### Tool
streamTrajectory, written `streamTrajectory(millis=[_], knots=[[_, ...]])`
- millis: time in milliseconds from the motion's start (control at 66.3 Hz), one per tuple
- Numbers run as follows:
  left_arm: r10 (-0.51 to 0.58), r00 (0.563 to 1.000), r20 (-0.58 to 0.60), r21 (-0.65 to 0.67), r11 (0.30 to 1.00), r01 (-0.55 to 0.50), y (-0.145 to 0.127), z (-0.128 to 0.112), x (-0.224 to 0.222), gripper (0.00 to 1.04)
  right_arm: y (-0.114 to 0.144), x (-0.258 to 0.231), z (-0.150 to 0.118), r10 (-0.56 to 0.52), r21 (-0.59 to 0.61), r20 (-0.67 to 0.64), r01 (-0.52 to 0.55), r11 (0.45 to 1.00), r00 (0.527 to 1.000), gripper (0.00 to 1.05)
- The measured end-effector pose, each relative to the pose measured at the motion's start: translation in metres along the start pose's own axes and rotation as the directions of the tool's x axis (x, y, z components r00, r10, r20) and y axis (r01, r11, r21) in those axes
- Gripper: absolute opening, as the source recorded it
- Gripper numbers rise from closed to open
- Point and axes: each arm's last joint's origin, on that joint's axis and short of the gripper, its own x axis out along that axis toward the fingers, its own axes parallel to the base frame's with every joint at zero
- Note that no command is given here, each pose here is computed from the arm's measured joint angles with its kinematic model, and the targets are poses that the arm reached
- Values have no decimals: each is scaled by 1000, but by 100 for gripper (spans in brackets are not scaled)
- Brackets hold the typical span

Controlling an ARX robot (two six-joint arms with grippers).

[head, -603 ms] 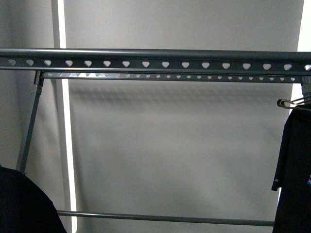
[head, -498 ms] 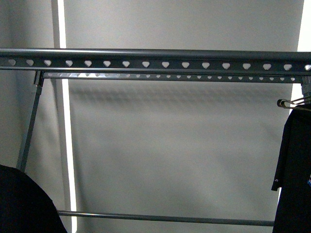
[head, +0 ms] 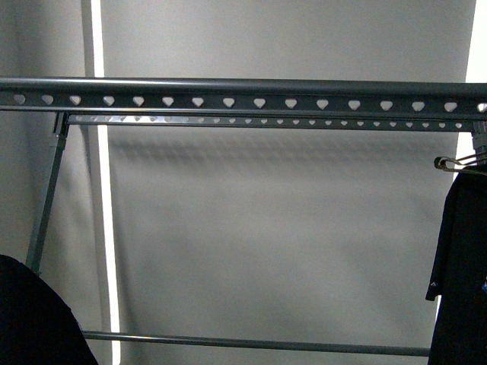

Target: Hang clothes on hanger

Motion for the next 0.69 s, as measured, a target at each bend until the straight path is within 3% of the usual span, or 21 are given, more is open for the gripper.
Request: streamTrajectory(millis=[151, 317, 422, 694], knots=[[178, 984, -16, -232, 956, -177, -5, 49, 39, 98, 0, 0, 0, 0, 0, 0, 0, 1000, 1000, 97], [276, 952, -130, -430, 850, -305, -13, 69, 94, 98, 0, 0, 0, 0, 0, 0, 0, 1000, 1000, 97], [298, 941, -158, -488, 805, -337, -21, 75, 122, 98, 0, 0, 0, 0, 0, 0, 0, 1000, 1000, 97], [340, 928, -150, -510, 778, -367, -28, 84, 165, 98, 0, 0, 0, 0, 0, 0, 0, 1000, 1000, 97]])
